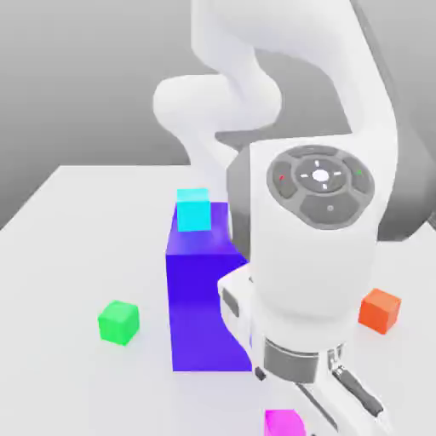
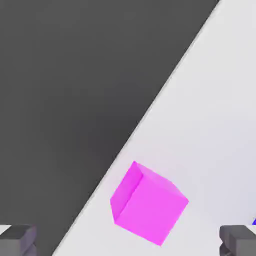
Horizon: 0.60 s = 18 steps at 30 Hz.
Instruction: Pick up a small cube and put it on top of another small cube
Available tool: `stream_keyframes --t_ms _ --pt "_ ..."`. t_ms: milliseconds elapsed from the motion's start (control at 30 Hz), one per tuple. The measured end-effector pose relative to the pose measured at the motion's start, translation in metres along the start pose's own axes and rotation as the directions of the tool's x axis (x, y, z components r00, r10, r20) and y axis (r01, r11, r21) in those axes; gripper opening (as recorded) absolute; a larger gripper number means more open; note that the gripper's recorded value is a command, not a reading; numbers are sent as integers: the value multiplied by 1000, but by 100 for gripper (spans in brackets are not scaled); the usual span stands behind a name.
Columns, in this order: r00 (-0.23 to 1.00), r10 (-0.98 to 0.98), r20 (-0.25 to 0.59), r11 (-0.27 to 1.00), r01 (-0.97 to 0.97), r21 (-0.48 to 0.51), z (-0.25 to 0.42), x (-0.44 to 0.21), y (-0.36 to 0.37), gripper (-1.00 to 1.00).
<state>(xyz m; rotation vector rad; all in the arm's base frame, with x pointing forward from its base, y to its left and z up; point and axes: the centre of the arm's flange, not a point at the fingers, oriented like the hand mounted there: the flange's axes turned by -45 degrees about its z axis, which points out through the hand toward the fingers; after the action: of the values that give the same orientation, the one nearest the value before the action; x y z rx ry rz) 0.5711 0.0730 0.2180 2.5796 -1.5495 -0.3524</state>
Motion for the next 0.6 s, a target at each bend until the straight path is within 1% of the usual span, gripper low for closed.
stream_keyframes --t_ms 167,300,433,600 --pt "990 143 -10 989 -143 -41 38 -4 10 0" --pt "970 242 -37 969 -243 -34 54 -8 17 0" --pt "945 321 -70 947 -321 6 59 -14 22 0" --pt "917 385 -104 922 -375 99 52 -30 22 0"
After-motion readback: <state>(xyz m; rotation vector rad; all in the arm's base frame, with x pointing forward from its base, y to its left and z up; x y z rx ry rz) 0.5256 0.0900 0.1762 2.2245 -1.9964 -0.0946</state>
